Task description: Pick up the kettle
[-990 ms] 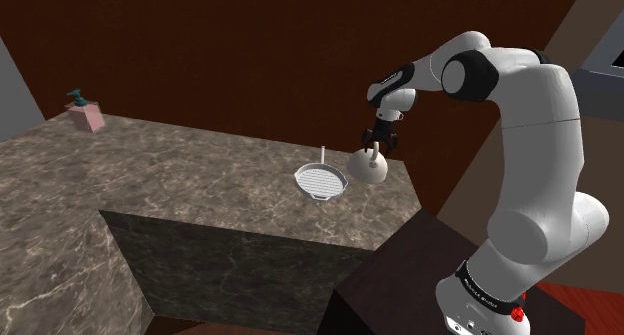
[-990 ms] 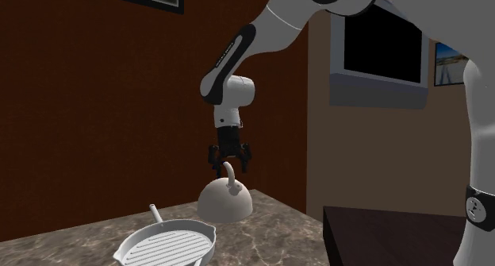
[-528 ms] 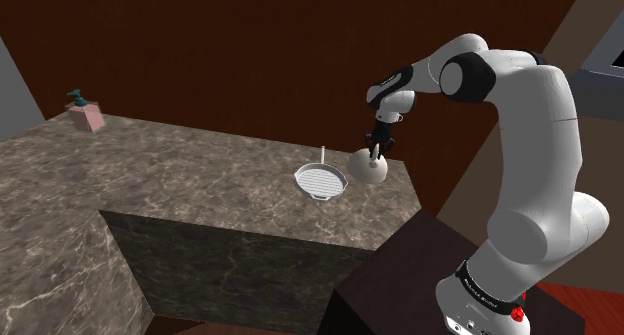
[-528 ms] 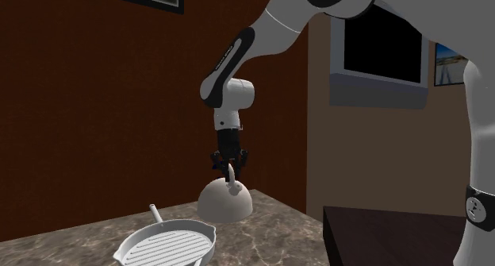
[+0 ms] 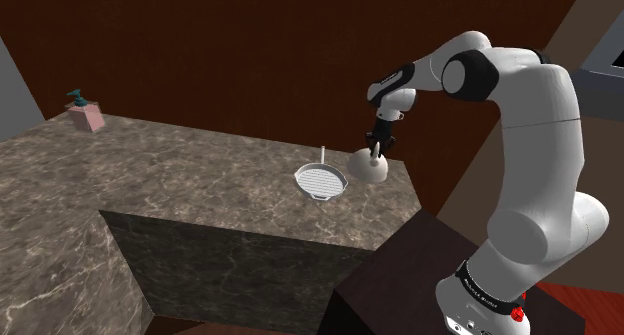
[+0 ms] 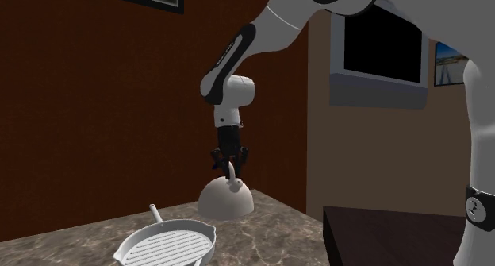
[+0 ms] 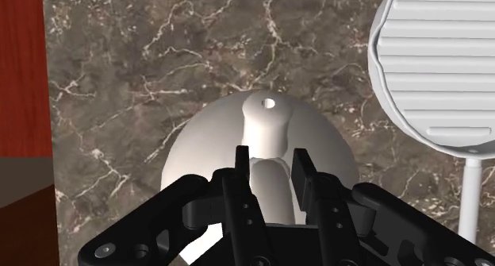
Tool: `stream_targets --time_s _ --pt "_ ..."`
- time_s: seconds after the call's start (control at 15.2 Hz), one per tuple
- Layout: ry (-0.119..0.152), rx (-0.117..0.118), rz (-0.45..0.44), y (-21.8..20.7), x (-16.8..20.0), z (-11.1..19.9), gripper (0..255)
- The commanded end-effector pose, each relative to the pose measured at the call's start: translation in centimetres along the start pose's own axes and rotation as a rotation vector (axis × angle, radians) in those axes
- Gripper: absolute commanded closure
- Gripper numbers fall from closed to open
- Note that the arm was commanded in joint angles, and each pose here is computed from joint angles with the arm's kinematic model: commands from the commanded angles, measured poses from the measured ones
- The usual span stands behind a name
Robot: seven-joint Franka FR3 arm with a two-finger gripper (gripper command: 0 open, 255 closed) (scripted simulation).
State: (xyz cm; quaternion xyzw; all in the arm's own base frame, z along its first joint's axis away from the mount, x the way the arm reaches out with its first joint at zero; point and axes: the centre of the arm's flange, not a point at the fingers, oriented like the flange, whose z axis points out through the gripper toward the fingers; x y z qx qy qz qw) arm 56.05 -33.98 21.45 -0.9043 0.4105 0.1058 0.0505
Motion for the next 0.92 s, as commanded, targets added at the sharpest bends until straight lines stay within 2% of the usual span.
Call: stream_targets --time_s 0.0,0.73,0.86 --pt "0.001 0.0 0.0 0.0 -0.2 -1.1 255" --pt "0.001 0.0 0.0 0.0 -1.6 -6.7 255" --pt "0.001 0.0 0.0 0.0 -1.6 -6.8 255"
